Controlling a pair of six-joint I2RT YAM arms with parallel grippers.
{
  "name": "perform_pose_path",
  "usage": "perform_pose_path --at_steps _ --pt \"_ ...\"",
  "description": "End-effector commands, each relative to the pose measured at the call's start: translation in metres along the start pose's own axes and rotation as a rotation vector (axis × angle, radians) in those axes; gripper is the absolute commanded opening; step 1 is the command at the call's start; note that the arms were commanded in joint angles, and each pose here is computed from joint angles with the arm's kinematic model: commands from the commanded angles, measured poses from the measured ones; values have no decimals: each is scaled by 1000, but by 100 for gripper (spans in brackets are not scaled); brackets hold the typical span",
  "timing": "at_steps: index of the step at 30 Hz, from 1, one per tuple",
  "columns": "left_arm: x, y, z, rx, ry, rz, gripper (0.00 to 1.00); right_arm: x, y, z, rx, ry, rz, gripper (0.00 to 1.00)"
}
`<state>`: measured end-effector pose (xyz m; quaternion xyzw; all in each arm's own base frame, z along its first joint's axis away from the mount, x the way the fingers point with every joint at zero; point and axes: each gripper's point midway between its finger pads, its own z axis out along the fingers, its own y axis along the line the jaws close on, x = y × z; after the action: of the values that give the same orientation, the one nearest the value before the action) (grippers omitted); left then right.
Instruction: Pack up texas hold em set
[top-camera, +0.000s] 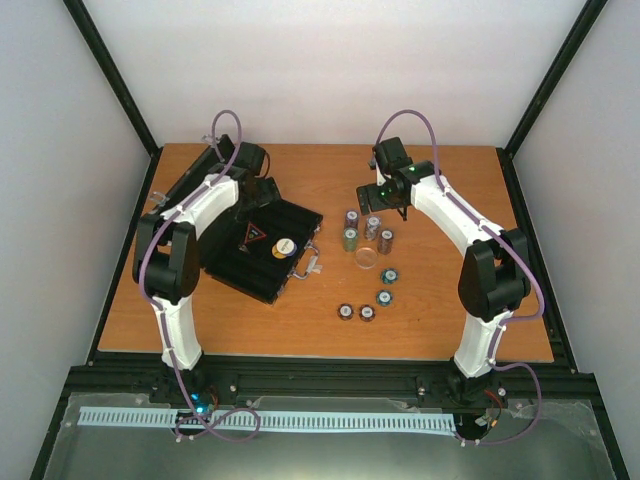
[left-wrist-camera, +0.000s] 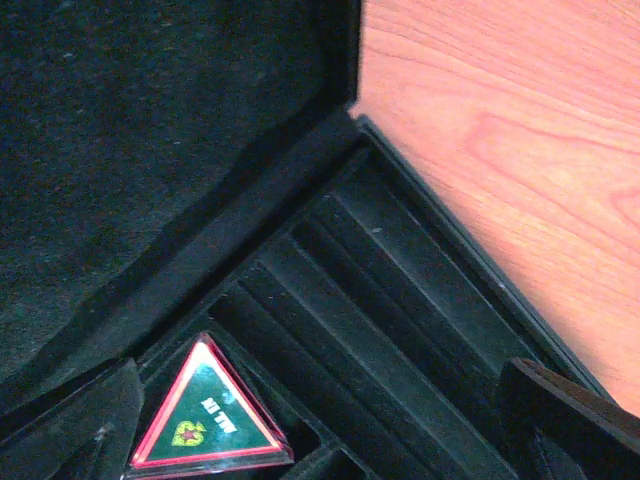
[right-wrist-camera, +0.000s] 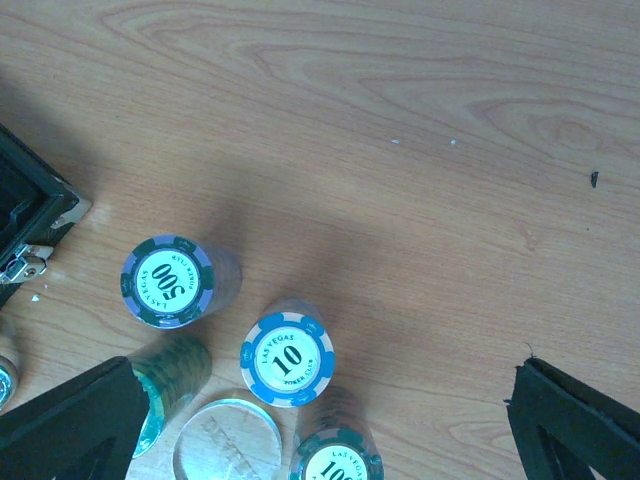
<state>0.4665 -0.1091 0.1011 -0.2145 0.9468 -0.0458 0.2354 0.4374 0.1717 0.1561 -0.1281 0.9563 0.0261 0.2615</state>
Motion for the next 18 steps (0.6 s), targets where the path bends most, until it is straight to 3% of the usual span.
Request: perform_pose_path --at_steps 1,7,18 --pt "-7 -18 -21 87 19 88 100 -3 -2 -9 -11 -23 4 100" --pt "15 -23 -15 158 89 136 100 -1 -3 -9 -7 -13 2 100" --pt "25 -18 33 163 65 91 100 1 -2 -8 -7 9 -3 100"
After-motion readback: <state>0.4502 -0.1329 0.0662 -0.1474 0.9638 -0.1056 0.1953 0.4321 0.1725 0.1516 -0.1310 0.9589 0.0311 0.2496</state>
